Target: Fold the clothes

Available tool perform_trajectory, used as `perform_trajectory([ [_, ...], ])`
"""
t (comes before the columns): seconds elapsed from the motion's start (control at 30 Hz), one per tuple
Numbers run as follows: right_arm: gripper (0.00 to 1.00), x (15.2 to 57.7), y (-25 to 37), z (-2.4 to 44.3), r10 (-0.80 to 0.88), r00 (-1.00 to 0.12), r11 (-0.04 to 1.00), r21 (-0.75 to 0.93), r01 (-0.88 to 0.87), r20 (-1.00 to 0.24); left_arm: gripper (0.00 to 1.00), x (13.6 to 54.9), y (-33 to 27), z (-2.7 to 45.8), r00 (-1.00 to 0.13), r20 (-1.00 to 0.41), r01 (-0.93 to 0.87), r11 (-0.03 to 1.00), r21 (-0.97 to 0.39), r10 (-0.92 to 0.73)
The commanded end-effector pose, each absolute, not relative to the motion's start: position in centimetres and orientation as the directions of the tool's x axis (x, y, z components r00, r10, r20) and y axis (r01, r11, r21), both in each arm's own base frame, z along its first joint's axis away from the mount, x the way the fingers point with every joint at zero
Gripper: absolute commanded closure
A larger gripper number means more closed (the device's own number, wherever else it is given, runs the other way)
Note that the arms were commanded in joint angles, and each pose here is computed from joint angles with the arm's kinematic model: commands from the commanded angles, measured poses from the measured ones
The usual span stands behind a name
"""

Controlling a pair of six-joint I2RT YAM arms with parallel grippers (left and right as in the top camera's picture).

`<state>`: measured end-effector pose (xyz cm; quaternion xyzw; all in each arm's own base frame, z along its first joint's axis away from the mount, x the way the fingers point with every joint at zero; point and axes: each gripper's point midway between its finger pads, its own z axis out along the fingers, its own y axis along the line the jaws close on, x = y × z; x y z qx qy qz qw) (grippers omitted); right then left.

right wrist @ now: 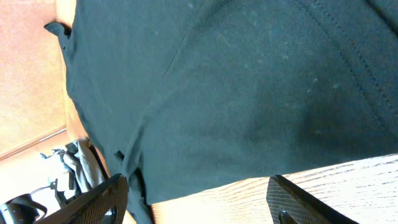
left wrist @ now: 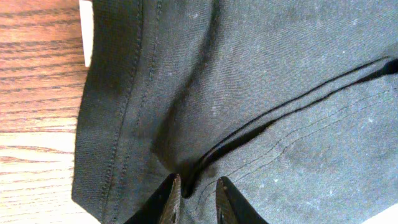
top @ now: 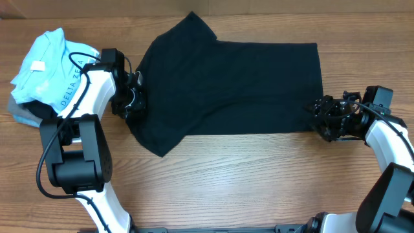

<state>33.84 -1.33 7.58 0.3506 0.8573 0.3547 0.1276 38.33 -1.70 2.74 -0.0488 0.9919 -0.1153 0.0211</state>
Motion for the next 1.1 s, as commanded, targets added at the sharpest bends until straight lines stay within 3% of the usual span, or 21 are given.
perform_trajectory([
  [0.0,0.25,34.6,-1.6,8.8,0.687,-0.726,0.528,0.702,0.477,-0.024,0.82,39.2,-1.8,4.2,-0.994,-0.081,-0.055,0.973,-0.225,-0.075],
  [0.17,0.25,34.6,-1.7,8.7,0.689,-0.724,0.531,0.698,0.481,-0.026,0.96,39.0,-1.9,4.2,-0.995,-0.076,-0.052,0.973,-0.227,-0.071],
  [0.37,0.25,34.5,-1.7,8.7,0.689,-0.724,0.531,0.697,0.482,-0.024,0.96,39.0,-2.2,5.2,-0.995,-0.070,-0.053,0.969,-0.243,-0.072],
  [0.7,0.25,34.5,-2.0,8.5,0.694,-0.719,0.539,0.685,0.491,-0.031,0.96,42.0,-1.6,13.0,-0.981,-0.192,0.017,0.975,-0.222,-0.026],
  [1.07,0.25,34.6,-2.1,8.4,0.696,-0.717,0.542,0.682,0.492,-0.036,0.96,44.7,-1.4,14.0,-0.952,-0.304,0.042,0.976,-0.214,-0.026],
])
